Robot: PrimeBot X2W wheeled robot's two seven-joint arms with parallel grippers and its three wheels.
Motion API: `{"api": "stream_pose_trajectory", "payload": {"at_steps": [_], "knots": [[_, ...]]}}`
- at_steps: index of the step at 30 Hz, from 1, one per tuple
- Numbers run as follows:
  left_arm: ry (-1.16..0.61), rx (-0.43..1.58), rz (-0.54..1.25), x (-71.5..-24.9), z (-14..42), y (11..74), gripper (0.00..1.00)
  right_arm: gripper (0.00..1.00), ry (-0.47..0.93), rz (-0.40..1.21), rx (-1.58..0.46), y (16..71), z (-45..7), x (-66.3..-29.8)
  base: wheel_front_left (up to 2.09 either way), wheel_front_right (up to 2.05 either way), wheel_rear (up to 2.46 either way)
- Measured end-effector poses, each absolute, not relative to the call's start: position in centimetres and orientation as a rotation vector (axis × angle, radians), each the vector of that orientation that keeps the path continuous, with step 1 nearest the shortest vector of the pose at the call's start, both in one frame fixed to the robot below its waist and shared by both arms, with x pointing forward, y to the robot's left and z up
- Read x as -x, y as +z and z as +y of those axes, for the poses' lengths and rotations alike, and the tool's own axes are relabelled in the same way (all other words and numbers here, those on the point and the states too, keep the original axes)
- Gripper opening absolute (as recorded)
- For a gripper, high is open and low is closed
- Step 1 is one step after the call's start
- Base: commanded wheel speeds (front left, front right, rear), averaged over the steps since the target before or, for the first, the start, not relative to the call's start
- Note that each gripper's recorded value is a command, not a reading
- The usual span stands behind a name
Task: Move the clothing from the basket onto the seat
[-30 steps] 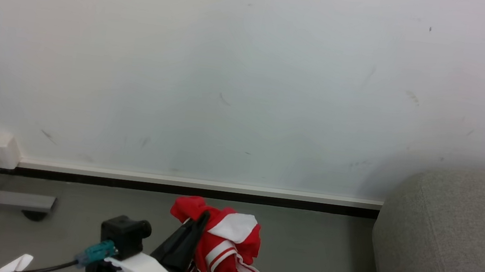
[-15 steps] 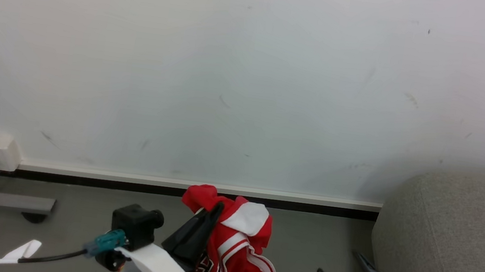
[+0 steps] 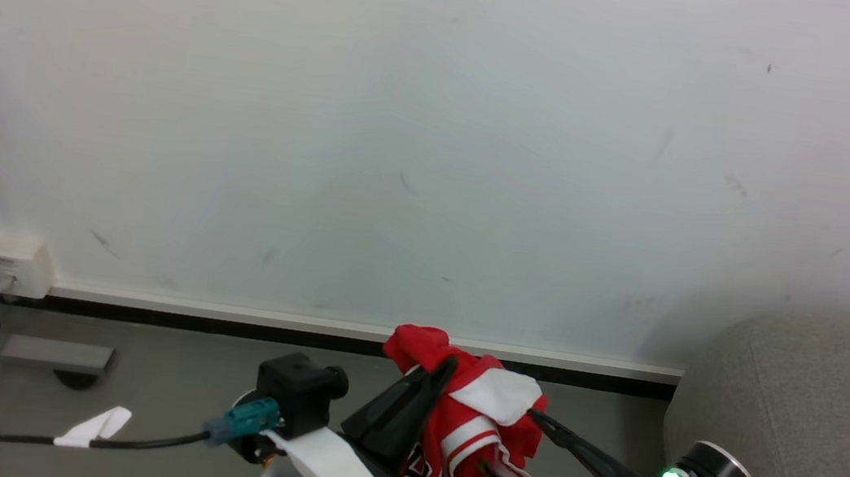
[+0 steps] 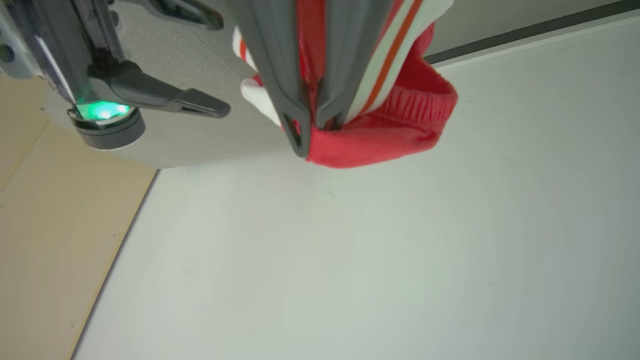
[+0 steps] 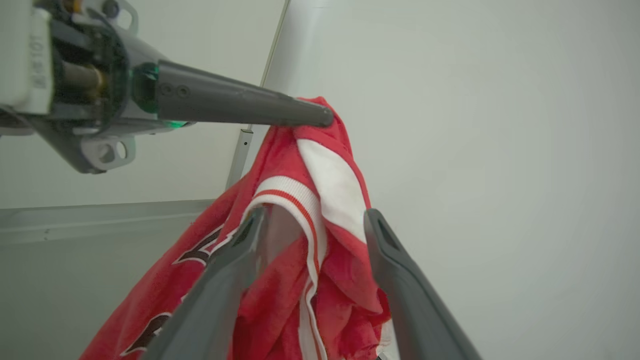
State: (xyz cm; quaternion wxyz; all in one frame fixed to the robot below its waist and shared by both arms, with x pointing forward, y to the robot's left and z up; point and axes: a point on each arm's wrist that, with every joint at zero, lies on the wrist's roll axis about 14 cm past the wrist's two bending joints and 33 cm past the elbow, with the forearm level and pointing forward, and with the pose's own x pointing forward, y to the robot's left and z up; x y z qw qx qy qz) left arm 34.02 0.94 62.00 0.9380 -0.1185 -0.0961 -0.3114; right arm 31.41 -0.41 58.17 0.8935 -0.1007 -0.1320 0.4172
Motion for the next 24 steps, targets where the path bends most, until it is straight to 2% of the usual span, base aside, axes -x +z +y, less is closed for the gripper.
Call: {"api": "stream_pose_trajectory", "payload": {"at_steps": [8, 16, 18, 19, 24], "knots": [[-0.712, 0.236, -0.186, -32.8, -1.0, 62.2, 0.0, 1.0, 0.895, -0.24, 0.321, 56.4, 0.4, -32.1, 0.0, 0.0, 0.0], [-0.785, 0.245, -0.184, -31.3, -2.6, 62.9, 0.0, 1.0, 0.873, -0.219, 0.308, 55.7, 0.2, -32.8, 0.0, 0.0, 0.0], [-0.789, 0.244, -0.183, -31.2, -2.7, 62.9, 0.0, 0.32, 0.861, -0.21, 0.278, 55.7, 0.3, -33.0, 0.0, 0.0, 0.0], [-0.79, 0.243, -0.18, -31.2, -2.8, 62.8, 0.0, 0.02, 0.86, -0.206, 0.258, 55.7, 0.4, -32.9, 0.0, 0.0, 0.0], [-0.774, 0.238, -0.164, -31.4, -2.6, 62.2, 0.0, 0.0, 0.821, -0.198, 0.15, 56.2, 0.3, -33.3, 0.0, 0.0, 0.0]]}}
